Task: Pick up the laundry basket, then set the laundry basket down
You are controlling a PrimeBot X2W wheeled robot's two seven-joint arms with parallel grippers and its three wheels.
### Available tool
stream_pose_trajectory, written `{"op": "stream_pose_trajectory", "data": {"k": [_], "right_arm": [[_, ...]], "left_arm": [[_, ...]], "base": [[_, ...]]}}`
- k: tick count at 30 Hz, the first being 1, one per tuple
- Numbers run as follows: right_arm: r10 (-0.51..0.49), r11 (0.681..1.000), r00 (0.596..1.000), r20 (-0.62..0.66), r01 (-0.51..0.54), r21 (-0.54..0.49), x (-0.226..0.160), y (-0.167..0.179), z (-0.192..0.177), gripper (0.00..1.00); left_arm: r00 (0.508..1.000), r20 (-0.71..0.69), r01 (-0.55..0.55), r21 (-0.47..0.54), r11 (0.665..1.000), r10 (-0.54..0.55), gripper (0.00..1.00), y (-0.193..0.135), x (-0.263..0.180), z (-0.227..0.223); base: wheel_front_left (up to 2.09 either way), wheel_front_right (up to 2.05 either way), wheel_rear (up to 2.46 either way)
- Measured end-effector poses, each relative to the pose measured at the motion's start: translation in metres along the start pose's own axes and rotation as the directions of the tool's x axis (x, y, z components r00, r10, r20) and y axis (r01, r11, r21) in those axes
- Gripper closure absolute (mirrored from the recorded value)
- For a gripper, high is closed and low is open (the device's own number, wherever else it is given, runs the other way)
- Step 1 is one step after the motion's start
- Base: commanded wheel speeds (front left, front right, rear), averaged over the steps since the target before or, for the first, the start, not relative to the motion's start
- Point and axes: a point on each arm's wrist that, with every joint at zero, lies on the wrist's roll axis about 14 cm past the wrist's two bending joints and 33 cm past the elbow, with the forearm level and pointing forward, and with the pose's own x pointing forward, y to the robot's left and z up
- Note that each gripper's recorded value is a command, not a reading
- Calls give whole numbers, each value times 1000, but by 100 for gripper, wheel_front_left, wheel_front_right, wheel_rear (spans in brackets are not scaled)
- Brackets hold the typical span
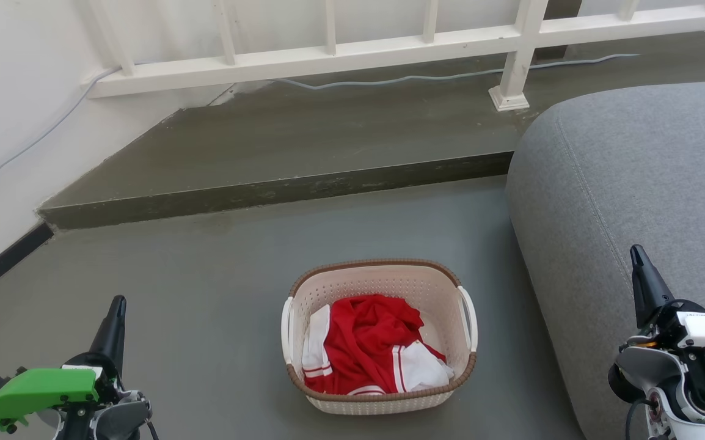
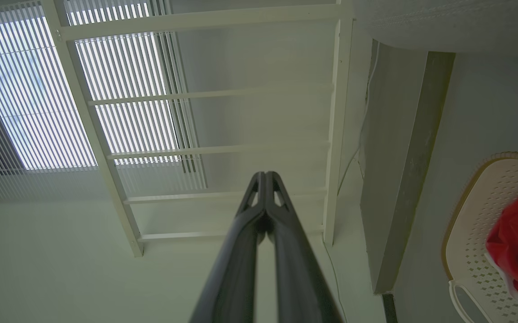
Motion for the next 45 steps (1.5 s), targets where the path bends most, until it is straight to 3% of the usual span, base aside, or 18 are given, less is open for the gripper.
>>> {"op": "stream_pose_trajectory", "data": {"k": [26, 27, 33, 45], "right_arm": [[0, 1000, 1000, 0, 0, 0, 0, 0, 0, 100], [0, 1000, 1000, 0, 0, 0, 0, 0, 0, 0], [-105, 994, 994, 1, 105, 30, -16, -36, -6, 0], [-77, 997, 997, 13, 76, 32, -13, -27, -6, 0]], "left_arm": [[1000, 1, 0, 0, 1000, 0, 100, 0, 0, 0], [1000, 1, 0, 0, 1000, 0, 0, 0, 0, 0], [995, -9, -95, -26, 995, 94, 0, 32, -13, -9], [996, 17, -82, -12, 997, 83, 0, 28, -12, -7]], "base": [[0, 0, 0], [0, 0, 0], [0, 0, 0], [0, 0, 0]]}}
